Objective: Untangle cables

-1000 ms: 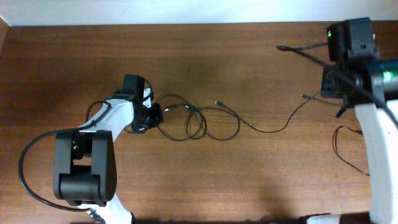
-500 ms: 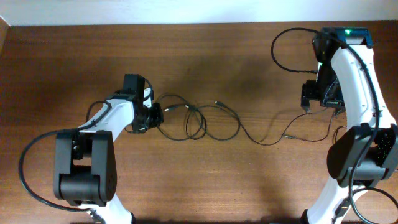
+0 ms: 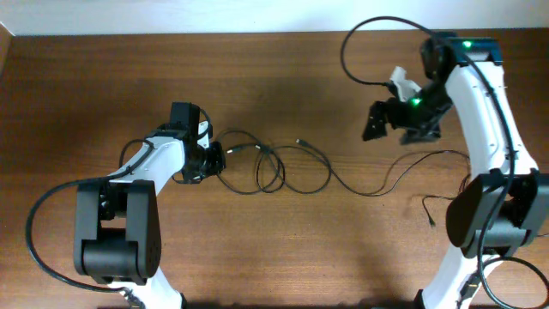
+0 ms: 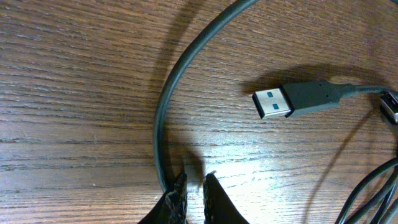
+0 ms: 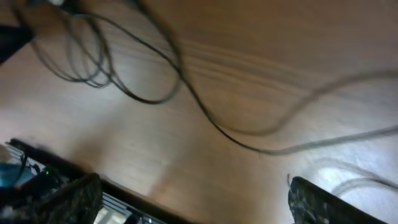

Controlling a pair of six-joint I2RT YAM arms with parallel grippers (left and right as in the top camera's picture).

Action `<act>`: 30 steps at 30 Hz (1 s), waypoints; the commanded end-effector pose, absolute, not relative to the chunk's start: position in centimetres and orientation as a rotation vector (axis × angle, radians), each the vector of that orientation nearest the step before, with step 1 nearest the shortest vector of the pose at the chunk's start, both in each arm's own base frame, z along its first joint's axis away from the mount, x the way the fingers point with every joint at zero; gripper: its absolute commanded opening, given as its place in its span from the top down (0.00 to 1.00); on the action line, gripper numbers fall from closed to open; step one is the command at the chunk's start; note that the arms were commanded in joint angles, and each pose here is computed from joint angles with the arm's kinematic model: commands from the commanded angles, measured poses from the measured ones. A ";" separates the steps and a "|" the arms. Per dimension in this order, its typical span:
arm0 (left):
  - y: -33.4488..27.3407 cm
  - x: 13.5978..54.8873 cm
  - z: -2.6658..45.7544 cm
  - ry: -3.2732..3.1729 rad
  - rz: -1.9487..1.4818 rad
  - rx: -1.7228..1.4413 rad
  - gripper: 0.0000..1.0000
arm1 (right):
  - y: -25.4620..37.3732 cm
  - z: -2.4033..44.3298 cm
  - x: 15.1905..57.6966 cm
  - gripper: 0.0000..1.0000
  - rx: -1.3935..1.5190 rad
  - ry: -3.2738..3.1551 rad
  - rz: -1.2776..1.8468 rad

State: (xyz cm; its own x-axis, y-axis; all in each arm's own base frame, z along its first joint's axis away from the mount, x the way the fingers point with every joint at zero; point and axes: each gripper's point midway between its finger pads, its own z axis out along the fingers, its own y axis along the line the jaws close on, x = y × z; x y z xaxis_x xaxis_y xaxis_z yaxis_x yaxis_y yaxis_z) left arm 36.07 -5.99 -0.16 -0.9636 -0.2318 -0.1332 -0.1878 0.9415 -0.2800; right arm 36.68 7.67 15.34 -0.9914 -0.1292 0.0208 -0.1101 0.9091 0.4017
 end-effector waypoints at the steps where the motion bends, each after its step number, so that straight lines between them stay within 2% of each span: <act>1: -5.1 34.8 -1.7 2.983 -0.329 -0.347 0.88 | 12.0 14.7 36.9 0.12 0.393 -3.015 -0.718; 10: -5.1 34.8 -1.7 2.983 -0.329 -0.347 0.87 | 21.6 9.2 37.6 0.14 0.862 -3.079 -0.722; 16: -5.1 34.8 -1.7 2.983 -0.329 -0.346 0.86 | 24.4 6.1 39.6 0.08 1.065 -3.211 -0.670; 21: -5.1 34.8 -1.7 2.983 -0.329 -0.346 0.85 | 25.0 4.4 40.4 0.16 1.120 -3.272 -0.702; 26: -5.1 34.8 -1.7 2.983 -0.329 -0.346 0.85 | 25.1 3.4 40.7 0.17 1.128 -3.282 -0.707; 29: -5.1 34.8 -1.7 2.983 -0.329 -0.346 0.85 | 24.9 2.2 40.6 0.22 1.112 -3.267 -0.684; 30: -5.1 34.8 -1.7 2.983 -0.329 -0.346 0.85 | 24.9 1.7 40.5 0.33 1.105 -3.259 -0.679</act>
State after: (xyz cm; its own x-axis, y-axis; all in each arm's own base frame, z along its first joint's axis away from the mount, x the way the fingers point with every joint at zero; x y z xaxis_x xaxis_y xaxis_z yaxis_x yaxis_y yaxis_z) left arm 36.07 -6.05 -0.11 -0.9637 -0.2309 -0.1342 -0.1863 0.9412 -0.2818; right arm 41.05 25.09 3.87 -0.7283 -0.4770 -0.4919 -0.6390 0.7320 0.2362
